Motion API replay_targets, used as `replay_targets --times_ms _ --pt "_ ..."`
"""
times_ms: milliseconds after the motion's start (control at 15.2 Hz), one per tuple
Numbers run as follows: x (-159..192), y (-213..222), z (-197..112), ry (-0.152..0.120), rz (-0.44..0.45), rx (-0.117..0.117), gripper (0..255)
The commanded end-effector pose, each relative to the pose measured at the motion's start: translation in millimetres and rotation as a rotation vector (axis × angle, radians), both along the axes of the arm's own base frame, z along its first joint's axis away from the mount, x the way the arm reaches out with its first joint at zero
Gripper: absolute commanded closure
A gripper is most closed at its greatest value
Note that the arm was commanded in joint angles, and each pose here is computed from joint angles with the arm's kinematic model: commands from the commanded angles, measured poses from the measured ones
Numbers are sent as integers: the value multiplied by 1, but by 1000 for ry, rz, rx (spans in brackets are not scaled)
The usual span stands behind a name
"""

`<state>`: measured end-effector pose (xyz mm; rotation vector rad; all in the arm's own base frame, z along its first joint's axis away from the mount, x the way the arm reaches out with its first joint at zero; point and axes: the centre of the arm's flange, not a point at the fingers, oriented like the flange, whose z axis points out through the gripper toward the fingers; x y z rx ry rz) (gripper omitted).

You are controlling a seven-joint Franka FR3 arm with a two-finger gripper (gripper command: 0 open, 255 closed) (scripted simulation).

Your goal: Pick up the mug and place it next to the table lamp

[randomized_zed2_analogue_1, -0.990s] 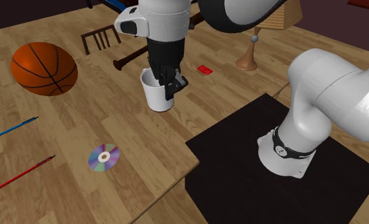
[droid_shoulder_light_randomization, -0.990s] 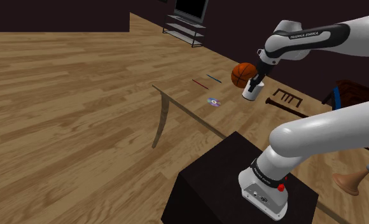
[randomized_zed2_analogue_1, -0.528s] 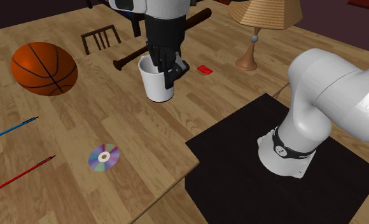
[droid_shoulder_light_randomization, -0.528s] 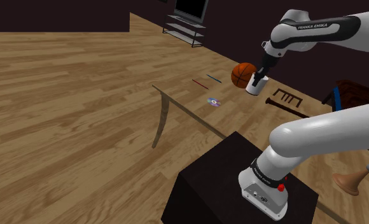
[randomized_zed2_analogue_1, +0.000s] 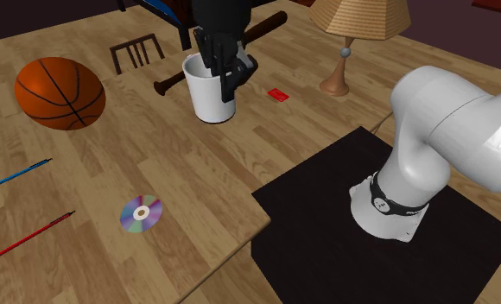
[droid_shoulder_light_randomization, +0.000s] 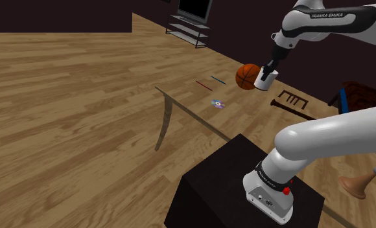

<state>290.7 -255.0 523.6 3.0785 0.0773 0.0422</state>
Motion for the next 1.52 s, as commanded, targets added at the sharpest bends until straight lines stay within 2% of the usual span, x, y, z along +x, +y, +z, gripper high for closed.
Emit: replay_targets --times_ms 0,1452 --pt "0 0 10 0 0 0 255" --pt "0 0 126 0 0 0 255"
